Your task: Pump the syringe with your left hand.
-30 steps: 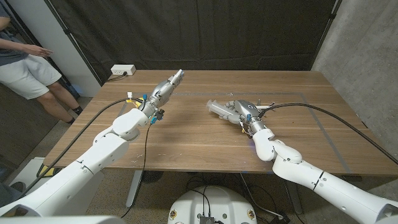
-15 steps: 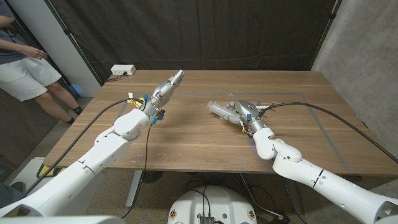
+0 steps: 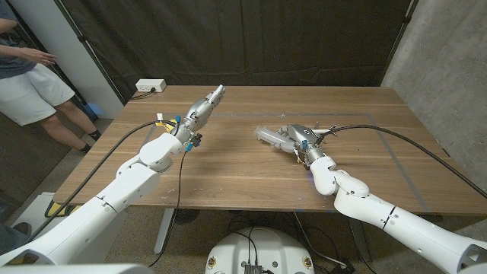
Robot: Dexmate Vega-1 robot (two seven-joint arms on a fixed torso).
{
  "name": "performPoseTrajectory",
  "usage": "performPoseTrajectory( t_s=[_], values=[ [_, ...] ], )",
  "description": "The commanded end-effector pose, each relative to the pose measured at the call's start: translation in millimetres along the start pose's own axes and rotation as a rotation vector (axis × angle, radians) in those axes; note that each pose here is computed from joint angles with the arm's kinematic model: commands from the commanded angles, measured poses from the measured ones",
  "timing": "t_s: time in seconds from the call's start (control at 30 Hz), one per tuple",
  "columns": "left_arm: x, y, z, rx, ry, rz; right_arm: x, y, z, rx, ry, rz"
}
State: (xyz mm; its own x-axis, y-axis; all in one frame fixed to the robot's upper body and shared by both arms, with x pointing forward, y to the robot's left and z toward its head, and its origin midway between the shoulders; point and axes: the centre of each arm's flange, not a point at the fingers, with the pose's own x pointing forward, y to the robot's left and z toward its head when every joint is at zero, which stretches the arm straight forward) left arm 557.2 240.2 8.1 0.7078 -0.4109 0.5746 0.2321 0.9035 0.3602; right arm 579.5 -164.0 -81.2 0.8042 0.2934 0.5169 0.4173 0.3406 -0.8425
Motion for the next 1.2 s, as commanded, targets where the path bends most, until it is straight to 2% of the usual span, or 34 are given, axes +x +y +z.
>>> performPoseTrajectory(
  t_s=[0.03, 0.17, 0.57, 0.83, 1.2],
  values=[
    [-2.2, 0.8, 4.5, 0.002, -0.021, 0.008, -1.1, 0.6, -4.1, -0.041, 0.011, 0.01],
    [-3.2, -1.0, 0.5, 0.002, 0.0, 0.003, -2.1, 3.6, -4.4, -0.054, 0.009, 0.013],
    [-5.2, -4.9, 4.7, 0.023, 0.013, 0.001, -2.6, 5.3, -10.8, -0.061, 0.015, 0.05],
    [-8.2, -6.2, 3.7, 0.017, 0.014, 0.002, -5.1, 4.6, -8.6, -0.055, 0.016, 0.044],
    [-6.9, -4.7, 2.5, 0.005, 0.0, 0.005, -1.4, 4.5, -8.0, -0.063, 0.021, 0.086]
  ],
)
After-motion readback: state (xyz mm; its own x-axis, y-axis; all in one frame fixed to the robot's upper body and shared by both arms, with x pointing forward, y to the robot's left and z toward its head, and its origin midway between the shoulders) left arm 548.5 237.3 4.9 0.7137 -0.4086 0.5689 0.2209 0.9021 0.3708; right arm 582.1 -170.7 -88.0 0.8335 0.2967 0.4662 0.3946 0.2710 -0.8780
